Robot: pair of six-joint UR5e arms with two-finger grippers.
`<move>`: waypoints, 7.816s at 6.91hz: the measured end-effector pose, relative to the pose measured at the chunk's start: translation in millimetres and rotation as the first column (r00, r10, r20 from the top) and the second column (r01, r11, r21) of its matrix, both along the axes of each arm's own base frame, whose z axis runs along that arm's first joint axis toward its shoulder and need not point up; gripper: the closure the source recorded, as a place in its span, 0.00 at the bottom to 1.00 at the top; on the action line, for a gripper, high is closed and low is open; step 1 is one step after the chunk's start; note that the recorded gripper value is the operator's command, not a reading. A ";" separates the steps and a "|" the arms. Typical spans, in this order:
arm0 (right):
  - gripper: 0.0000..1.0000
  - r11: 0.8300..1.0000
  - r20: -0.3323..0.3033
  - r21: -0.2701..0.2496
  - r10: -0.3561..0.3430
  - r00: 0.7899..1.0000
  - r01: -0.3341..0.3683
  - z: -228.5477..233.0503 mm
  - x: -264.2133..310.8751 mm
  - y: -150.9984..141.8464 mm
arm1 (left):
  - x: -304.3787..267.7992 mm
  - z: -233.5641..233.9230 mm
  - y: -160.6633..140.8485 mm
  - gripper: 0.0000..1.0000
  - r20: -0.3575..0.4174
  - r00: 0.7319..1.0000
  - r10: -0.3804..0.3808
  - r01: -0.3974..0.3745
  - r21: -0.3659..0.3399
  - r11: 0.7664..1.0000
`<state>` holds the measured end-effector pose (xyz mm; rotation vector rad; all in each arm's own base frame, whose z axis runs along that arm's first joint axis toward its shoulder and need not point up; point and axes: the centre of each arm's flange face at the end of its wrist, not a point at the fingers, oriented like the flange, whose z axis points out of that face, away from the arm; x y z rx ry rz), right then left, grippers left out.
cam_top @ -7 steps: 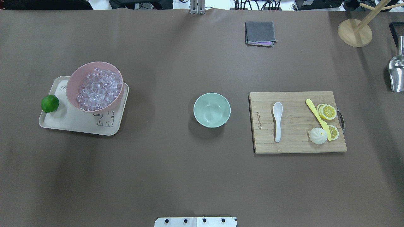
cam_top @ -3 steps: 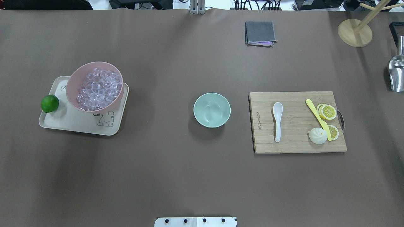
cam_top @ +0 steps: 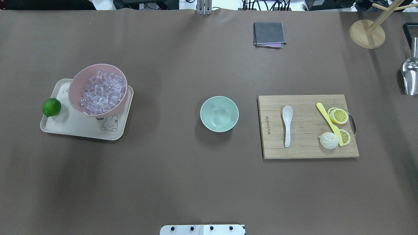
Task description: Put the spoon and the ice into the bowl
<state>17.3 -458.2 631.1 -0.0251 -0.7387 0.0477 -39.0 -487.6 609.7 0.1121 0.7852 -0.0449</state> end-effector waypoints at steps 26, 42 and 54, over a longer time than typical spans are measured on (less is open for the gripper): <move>0.00 0.999 0.071 0.044 -0.006 0.997 0.003 -25.8 -7.7 -12.8 | 59.4 -154.0 -86.0 0.02 -0.064 0.997 0.046 -0.021 0.351 0.936; 0.00 0.991 0.245 0.047 0.108 0.963 -0.123 -184.6 -166.0 -62.5 | 373.5 -245.4 -48.0 0.20 -0.048 0.994 -0.101 0.110 0.252 0.961; 0.00 0.982 0.256 -0.004 0.185 0.949 -0.190 -282.7 -312.2 -18.8 | 396.7 -204.5 -42.3 0.59 0.011 0.998 -0.060 0.056 0.218 0.974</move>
